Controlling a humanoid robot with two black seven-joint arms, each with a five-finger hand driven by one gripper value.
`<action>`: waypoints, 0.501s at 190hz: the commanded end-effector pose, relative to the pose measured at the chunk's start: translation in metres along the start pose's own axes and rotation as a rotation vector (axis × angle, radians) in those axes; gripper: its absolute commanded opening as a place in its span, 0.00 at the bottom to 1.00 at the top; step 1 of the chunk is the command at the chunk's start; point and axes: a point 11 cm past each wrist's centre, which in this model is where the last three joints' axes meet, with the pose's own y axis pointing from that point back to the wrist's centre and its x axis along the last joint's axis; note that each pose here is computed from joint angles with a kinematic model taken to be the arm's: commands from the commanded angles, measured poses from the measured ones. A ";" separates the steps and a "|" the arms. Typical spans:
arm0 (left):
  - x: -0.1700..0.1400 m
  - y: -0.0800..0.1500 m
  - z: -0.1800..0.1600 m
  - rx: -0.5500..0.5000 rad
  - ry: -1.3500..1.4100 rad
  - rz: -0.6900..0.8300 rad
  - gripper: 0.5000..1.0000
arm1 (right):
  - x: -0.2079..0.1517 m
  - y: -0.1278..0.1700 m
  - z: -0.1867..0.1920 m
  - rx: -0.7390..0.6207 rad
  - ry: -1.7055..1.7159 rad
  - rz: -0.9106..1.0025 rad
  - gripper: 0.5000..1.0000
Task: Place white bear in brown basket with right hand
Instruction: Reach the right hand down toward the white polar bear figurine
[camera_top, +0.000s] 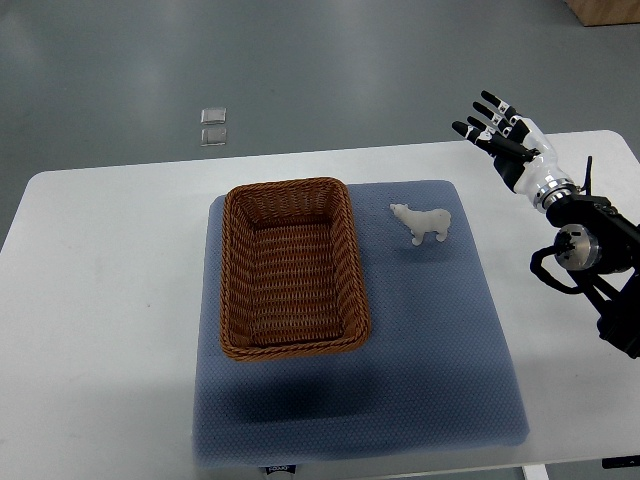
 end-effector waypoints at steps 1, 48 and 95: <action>0.000 0.000 0.001 0.000 -0.001 0.000 1.00 | -0.002 0.000 0.002 -0.004 0.023 -0.013 0.84; 0.000 0.000 0.000 0.001 -0.001 0.000 1.00 | -0.009 0.000 0.002 -0.005 0.149 -0.056 0.85; 0.000 0.000 0.000 0.001 0.001 0.000 1.00 | -0.027 0.003 0.011 -0.050 0.388 -0.212 0.84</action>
